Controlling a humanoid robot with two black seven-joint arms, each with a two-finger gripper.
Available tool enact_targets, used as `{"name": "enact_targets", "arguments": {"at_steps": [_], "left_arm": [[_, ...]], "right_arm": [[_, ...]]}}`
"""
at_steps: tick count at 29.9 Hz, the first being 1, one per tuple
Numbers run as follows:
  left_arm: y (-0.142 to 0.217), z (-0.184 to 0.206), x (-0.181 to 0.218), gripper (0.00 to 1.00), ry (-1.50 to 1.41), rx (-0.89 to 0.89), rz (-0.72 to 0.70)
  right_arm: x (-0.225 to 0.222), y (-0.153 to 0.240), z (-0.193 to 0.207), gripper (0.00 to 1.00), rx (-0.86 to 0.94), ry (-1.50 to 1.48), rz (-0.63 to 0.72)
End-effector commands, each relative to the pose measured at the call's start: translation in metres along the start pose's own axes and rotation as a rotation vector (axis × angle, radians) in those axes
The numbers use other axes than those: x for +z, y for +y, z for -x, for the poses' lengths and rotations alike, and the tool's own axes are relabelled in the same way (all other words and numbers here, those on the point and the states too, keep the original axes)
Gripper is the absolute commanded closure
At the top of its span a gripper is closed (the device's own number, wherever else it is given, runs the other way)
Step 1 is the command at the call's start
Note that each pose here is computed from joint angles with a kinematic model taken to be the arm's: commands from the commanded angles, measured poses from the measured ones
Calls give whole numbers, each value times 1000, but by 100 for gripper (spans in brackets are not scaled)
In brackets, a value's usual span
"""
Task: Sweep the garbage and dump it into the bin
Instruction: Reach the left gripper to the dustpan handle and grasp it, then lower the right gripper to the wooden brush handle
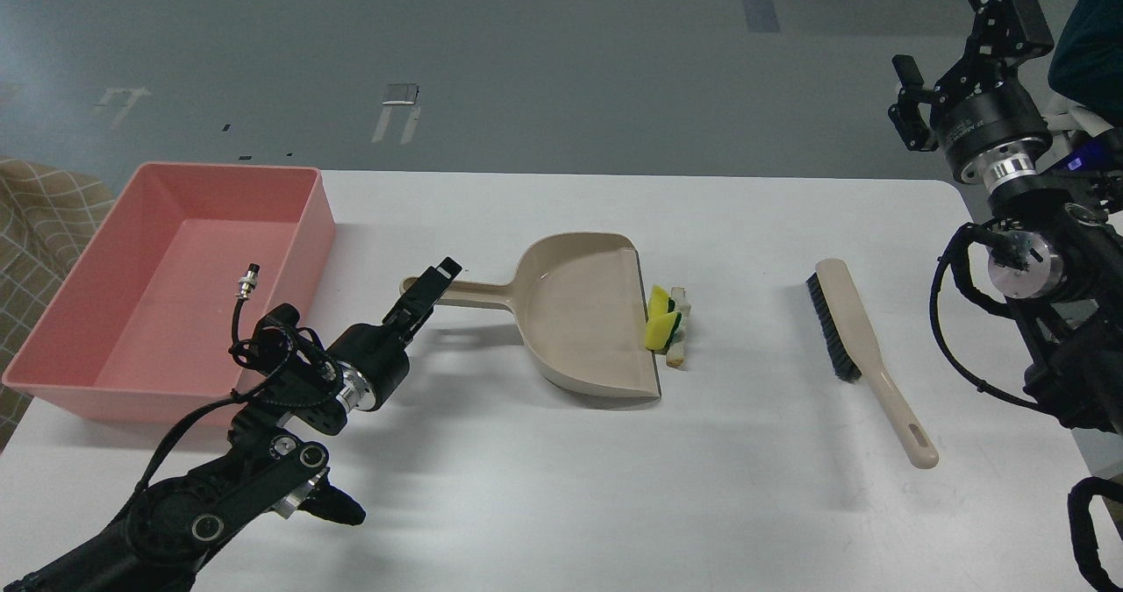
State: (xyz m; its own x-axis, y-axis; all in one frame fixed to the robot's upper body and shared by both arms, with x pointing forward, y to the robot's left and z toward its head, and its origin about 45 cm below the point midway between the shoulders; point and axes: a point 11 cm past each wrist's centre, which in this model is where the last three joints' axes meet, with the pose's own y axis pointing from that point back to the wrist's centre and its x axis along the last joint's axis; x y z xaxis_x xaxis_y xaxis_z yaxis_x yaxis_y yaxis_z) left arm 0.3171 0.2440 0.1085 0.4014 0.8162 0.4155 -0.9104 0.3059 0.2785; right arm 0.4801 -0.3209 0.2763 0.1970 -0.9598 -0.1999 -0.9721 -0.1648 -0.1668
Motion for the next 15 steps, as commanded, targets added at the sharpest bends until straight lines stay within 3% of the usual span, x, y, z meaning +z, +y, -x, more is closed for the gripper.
{"name": "enact_targets", "arguments": {"at_steps": [1,6,8,11,12,15], "left_arm": [[-4,0,-2,2,-4,9,-7],[-5,2,-1,5,-5,7,-6],[-6,3,-1,16,-6,6,-9],[-6,3,-3,51,-8,6,-25],[-6,3,-4,68,-6,5,-38],[-6,3,-7,85,-6,6,-66]], "right_arm": [[0,0,-1,0,1,1,0],[0,0,-1,0,1,1,0],[0,0,0,0,0,0,0],[0,0,1,0,-2,0,0],[0,0,1,0,-2,0,0],[0,-1,2,0,-2,-1,-1]]}}
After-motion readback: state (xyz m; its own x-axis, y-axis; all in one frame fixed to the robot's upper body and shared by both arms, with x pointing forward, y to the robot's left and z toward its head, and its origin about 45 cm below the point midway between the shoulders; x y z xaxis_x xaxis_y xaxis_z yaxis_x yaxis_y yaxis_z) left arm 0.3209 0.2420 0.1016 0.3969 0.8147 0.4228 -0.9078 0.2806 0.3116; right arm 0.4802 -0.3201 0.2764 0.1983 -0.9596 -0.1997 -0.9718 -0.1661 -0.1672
